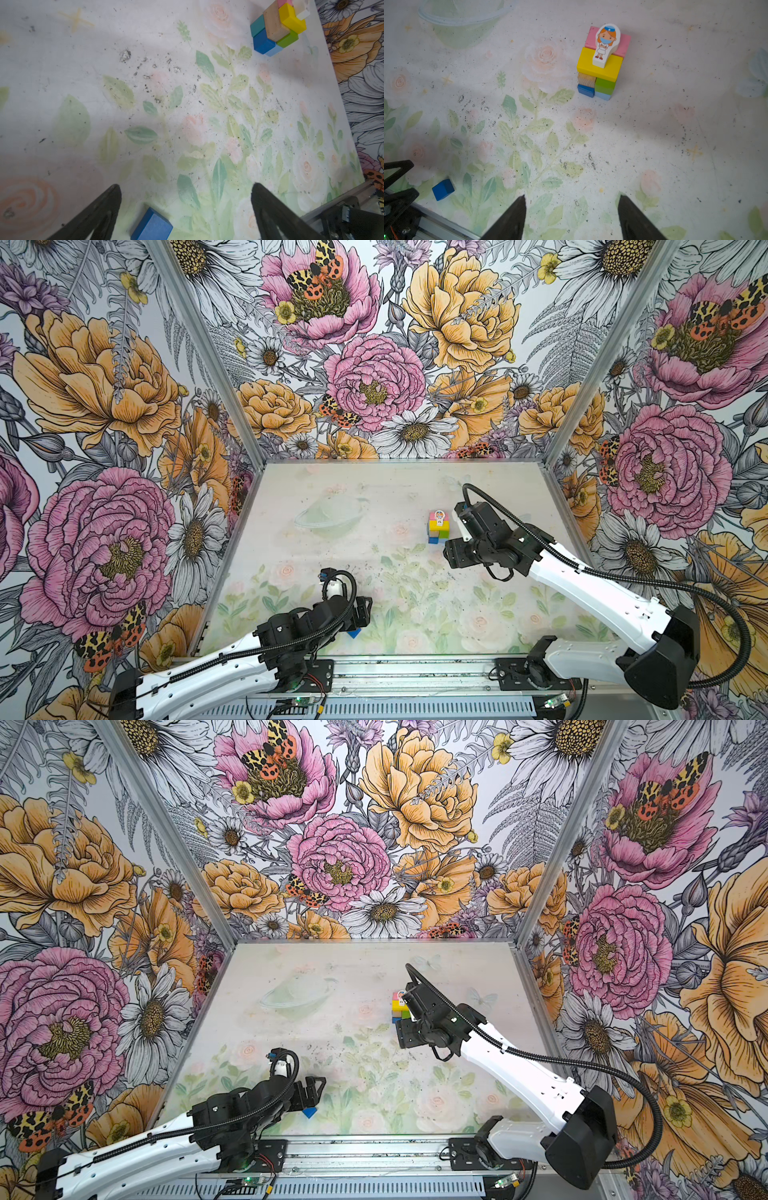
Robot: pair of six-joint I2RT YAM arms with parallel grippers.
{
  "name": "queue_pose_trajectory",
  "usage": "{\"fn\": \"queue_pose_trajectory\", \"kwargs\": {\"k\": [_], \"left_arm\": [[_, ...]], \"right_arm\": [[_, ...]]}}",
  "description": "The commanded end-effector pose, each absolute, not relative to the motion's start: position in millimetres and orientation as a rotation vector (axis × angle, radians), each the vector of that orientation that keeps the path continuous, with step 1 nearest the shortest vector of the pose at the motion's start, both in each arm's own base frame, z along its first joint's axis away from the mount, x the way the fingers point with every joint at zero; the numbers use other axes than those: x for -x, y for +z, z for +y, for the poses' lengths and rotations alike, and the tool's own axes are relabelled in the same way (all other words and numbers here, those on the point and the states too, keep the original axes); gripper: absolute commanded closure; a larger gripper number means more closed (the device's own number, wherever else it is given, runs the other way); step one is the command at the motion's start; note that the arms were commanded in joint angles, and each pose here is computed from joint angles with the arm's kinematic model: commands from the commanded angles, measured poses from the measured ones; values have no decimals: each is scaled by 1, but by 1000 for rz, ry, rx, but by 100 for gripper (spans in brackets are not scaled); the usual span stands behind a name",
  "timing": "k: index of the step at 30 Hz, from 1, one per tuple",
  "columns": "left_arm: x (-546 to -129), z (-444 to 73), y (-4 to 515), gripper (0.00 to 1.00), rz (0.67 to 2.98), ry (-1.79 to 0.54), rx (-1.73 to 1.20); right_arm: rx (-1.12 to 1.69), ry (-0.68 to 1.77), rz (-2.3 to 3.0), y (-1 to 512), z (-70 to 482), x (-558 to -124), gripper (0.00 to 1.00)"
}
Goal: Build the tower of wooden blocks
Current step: 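Raise the right gripper from the tower while the left gripper moves over the blue cube, then lower the left gripper onto the blue cube and close on it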
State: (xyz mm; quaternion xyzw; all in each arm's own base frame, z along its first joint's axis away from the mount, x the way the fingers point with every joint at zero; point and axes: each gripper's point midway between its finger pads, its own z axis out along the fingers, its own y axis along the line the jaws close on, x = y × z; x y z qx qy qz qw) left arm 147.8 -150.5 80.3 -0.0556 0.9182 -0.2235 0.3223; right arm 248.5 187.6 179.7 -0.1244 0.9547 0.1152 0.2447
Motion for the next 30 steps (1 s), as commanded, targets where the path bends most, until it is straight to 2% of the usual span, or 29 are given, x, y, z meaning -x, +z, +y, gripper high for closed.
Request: {"fn": "queue_pose_trajectory", "kwargs": {"k": [1,12,22,30], "left_arm": [[-143,-146,67,3,2431,-560,226],[-117,-159,53,8,2487,-563,176],[-106,-165,46,8,2546,-517,147],[-100,-154,47,9,2602,-436,122]], "right_arm": [[312,332,2562,186,186,-247,25],[331,358,2544,184,185,-242,24],[349,368,2551,173,187,-241,23],[360,345,2553,166,187,-243,23]]}}
